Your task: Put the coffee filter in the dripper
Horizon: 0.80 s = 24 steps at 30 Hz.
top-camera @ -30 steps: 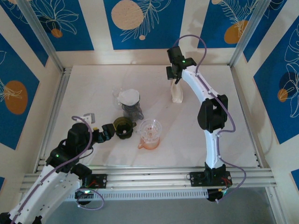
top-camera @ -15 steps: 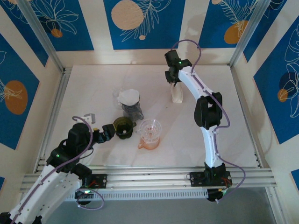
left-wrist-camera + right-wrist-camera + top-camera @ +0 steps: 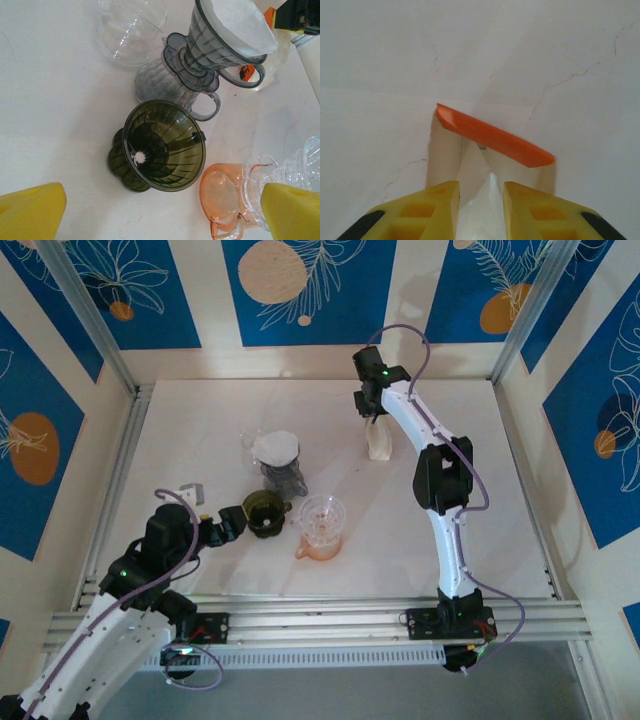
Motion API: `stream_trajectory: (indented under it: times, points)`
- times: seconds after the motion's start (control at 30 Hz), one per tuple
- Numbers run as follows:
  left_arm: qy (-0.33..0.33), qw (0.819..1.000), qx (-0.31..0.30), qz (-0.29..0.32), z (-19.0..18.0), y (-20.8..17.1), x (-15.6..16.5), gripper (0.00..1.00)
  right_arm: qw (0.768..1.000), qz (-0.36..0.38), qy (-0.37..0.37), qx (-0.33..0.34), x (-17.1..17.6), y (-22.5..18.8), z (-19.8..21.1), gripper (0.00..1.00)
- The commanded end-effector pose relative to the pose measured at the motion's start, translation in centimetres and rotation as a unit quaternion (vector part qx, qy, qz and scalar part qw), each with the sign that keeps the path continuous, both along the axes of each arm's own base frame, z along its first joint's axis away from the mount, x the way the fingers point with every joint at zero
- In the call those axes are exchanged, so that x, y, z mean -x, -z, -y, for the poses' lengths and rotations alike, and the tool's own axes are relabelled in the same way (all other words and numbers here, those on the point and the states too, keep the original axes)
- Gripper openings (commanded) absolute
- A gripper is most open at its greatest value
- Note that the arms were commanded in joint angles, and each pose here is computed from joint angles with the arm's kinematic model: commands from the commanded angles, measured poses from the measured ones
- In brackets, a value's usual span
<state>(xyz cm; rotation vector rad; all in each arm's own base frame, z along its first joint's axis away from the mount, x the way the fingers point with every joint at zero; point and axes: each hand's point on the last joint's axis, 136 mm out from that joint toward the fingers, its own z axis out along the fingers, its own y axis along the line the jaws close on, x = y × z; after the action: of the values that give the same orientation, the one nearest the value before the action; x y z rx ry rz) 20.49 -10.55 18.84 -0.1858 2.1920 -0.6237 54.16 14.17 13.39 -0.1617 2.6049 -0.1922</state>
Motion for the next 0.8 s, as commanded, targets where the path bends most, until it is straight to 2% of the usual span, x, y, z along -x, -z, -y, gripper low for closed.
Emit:
stream_trajectory:
  times: [0.0, 0.13, 0.27, 0.5, 0.77]
  points:
    - [-0.007, 1.000, 0.000, 0.011, -0.3, -0.5, -0.3, 1.00, 1.000, -0.012, 0.011, 0.009, 0.0, 0.9, 0.6, 0.29]
    - [-0.008, 1.000, 0.001, 0.011, -0.3, -0.5, -0.3, 1.00, 1.000, -0.009, 0.014, 0.009, -0.1, 0.9, 0.7, 0.17]
    - [-0.008, 1.000, 0.002, 0.008, -0.3, -0.3, -0.3, 1.00, 1.000, 0.003, 0.014, 0.010, -0.3, 0.1, 0.8, 0.00]
    - [-0.009, 1.000, 0.002, 0.008, -0.3, -0.3, -0.3, 1.00, 0.999, 0.049, 0.010, -0.010, 0.3, -3.9, 0.7, 0.00]
    - [-0.008, 1.000, 0.006, 0.011, -0.2, -0.6, -0.3, 1.00, 0.995, 0.091, 0.000, -0.039, 3.5, -8.4, 0.1, 0.00]
